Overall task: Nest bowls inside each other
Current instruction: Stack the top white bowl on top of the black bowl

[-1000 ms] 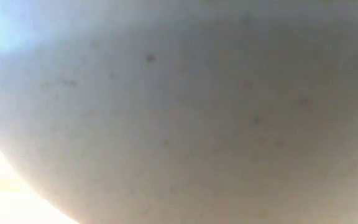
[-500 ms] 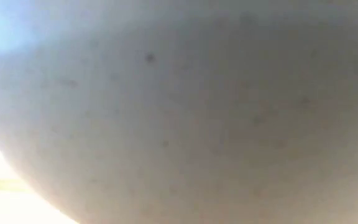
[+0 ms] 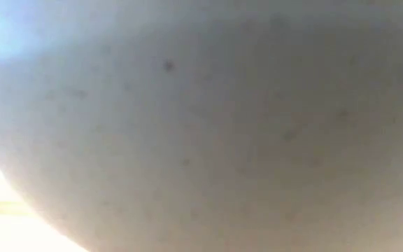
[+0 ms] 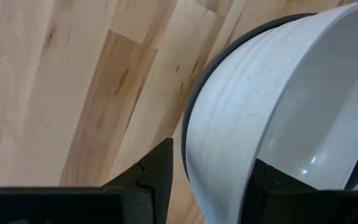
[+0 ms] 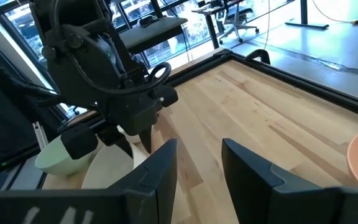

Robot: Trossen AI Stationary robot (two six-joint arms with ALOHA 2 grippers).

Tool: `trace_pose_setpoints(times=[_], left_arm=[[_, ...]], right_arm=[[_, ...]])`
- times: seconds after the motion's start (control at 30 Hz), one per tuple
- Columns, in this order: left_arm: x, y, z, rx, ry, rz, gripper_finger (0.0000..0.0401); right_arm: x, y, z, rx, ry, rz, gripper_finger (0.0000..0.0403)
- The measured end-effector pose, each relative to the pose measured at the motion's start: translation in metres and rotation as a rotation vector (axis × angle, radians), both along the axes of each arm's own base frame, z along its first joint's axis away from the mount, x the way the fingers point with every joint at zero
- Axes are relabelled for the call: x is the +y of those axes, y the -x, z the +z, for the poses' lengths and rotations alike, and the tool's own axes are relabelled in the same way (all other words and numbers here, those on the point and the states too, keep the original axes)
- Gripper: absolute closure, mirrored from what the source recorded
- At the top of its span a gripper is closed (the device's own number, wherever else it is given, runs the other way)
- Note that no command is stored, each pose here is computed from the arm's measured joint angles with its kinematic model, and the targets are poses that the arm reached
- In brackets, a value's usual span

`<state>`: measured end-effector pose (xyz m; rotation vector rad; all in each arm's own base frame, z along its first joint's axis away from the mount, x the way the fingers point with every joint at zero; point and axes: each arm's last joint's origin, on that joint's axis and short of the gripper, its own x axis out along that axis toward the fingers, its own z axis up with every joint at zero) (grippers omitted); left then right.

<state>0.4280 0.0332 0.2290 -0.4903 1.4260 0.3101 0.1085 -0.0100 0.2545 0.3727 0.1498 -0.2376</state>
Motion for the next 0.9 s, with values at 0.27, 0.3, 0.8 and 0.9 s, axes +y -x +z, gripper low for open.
trace_pose_setpoints(times=[0.27, 0.3, 0.8, 0.9], left_arm=[[-0.002, -0.003, 0.003, -0.029, -0.004, -0.031, 0.0221], [-0.003, -0.003, 0.006, -0.037, -0.008, -0.032, 0.0211], [0.0, -0.003, 0.022, -0.037, -0.106, -0.017, 0.0278], [0.0, -0.003, 0.022, -0.038, -0.107, -0.023, 0.0329]], right_arm=[[0.0, 0.0, 0.0, 0.0, -0.001, 0.002, 0.0284], [0.0, 0.0, 0.0, 0.0, -0.001, 0.001, 0.0284], [0.0, 0.0, -0.001, 0.006, -0.013, 0.006, 0.0284], [0.0, 0.0, -0.001, 0.006, -0.013, 0.008, 0.0284]])
